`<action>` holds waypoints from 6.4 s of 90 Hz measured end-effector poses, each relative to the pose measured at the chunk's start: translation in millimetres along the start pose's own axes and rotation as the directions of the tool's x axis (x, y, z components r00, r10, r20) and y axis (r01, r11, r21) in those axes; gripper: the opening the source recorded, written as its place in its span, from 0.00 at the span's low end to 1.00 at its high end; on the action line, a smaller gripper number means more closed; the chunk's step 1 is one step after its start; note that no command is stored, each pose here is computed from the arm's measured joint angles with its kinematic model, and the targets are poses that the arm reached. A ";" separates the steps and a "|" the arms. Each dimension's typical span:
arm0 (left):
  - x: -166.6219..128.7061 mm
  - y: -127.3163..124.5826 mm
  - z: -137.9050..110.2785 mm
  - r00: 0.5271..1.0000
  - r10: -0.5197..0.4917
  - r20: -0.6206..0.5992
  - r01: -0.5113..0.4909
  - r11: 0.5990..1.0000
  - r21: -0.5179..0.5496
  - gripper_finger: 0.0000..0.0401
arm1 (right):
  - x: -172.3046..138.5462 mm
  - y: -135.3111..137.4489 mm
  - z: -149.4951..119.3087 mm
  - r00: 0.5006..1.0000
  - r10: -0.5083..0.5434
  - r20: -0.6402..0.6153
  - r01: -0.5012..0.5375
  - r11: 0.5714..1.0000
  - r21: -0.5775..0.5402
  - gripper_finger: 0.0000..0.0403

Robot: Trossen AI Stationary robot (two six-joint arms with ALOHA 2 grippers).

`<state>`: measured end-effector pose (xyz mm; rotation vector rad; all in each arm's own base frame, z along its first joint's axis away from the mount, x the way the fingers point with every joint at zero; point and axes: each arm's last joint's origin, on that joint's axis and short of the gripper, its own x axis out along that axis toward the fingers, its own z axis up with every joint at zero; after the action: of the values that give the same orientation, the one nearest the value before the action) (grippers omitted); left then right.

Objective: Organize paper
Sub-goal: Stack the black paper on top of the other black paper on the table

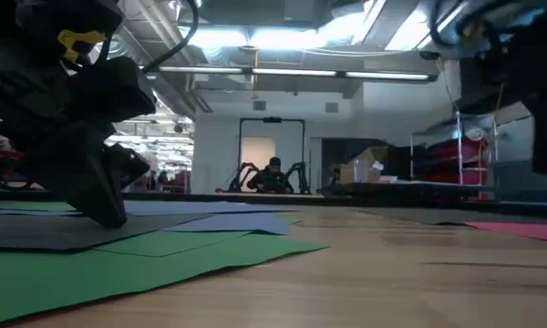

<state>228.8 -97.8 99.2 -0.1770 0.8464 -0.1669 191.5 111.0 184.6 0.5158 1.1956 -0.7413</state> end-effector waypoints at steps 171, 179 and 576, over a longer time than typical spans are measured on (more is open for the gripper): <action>-0.1 -0.1 0.0 1.000 0.000 0.001 0.000 1.000 0.009 0.00 | 68.2 -46.8 153.4 0.989 0.126 0.073 -0.117 0.986 -0.115 0.00; 0.0 -0.1 0.0 1.000 0.000 0.000 0.000 1.000 0.009 0.00 | 67.7 -43.6 155.6 0.980 0.184 0.075 -0.172 0.974 -0.145 0.00; 0.0 -0.1 -0.2 1.000 0.000 0.000 0.000 1.000 -0.015 0.00 | 82.1 -14.6 115.0 0.990 -0.123 -0.072 0.100 0.960 -0.263 0.00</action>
<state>228.6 -97.9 99.1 -0.1912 0.8479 -0.1605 268.9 0.2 141.0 0.2669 1.3900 -0.6498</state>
